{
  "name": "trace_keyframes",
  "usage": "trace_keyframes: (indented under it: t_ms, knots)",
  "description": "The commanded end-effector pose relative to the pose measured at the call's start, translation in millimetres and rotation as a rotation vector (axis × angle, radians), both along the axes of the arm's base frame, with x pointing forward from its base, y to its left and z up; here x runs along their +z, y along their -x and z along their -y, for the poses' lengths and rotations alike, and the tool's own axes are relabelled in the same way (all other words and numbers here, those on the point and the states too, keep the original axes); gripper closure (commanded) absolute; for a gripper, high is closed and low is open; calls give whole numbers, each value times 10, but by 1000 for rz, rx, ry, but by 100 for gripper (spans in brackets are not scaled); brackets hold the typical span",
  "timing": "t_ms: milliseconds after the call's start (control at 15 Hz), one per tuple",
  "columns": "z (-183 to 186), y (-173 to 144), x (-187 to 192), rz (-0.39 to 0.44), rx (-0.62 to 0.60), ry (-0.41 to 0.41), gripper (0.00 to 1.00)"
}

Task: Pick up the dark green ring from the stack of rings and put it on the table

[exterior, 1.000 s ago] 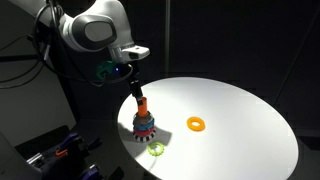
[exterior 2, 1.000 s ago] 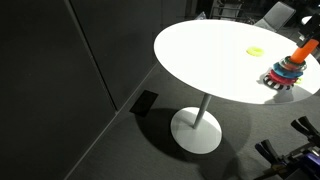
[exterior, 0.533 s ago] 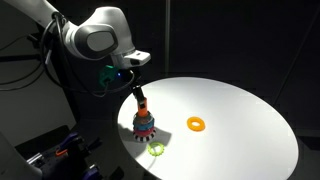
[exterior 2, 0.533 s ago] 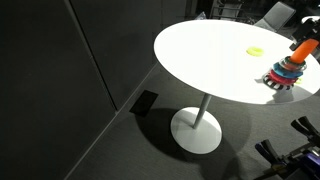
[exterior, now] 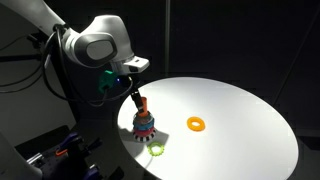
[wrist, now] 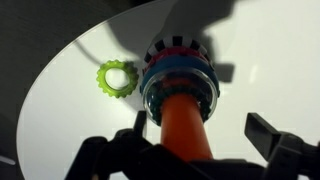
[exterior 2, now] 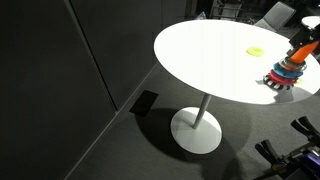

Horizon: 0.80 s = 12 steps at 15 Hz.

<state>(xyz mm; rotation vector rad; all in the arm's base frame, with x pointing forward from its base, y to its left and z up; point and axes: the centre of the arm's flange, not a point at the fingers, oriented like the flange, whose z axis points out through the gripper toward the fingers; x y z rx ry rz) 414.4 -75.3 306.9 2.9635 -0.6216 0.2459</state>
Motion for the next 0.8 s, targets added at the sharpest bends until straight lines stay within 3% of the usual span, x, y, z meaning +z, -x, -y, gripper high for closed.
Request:
trace_keyframes:
  t_ms: [0,733]
  knots:
    - [32,52,-87,14,-24,8,0]
    - [116,43,-232,39,-73,30,0]
